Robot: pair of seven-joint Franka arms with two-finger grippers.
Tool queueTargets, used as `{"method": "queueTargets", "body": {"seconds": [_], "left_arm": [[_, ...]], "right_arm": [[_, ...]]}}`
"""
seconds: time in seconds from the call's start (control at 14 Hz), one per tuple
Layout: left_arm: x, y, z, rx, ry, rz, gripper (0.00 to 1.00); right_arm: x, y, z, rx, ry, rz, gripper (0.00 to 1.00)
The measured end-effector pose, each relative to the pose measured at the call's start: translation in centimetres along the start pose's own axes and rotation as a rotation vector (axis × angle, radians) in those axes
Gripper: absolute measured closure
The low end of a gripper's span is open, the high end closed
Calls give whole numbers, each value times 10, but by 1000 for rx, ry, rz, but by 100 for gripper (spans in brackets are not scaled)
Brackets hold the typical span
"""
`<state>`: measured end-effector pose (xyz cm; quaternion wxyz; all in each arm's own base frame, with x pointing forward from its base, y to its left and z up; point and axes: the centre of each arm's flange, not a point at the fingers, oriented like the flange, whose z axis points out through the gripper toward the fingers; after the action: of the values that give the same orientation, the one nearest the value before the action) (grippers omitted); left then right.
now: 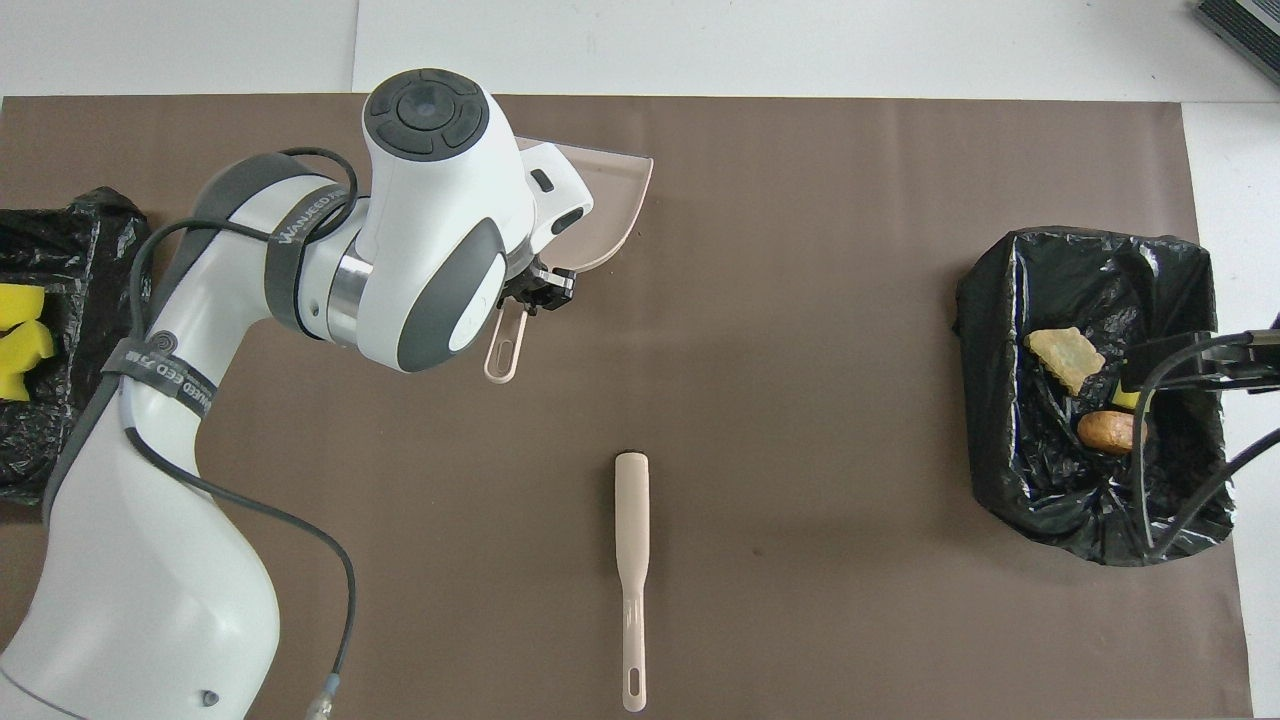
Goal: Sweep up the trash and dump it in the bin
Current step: 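Set the dustpan down on the mat with the left gripper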
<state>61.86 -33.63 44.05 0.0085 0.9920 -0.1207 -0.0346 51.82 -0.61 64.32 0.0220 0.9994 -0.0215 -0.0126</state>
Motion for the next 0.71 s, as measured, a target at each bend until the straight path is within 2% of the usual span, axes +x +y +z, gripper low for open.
{"method": "queueTargets", "body": {"seconds": [0.21,0.5,0.71], "left_arm": [[15,22,21,-9,-11,-54,69],[21,70,70,11,-47,-88,69],[22,79,75,7,-49,-102,69]], "right_arm": [[0,2,0,0,0,4,0],[0,3,0,0,0,5,0],[0,3,0,0,0,5,0]]}}
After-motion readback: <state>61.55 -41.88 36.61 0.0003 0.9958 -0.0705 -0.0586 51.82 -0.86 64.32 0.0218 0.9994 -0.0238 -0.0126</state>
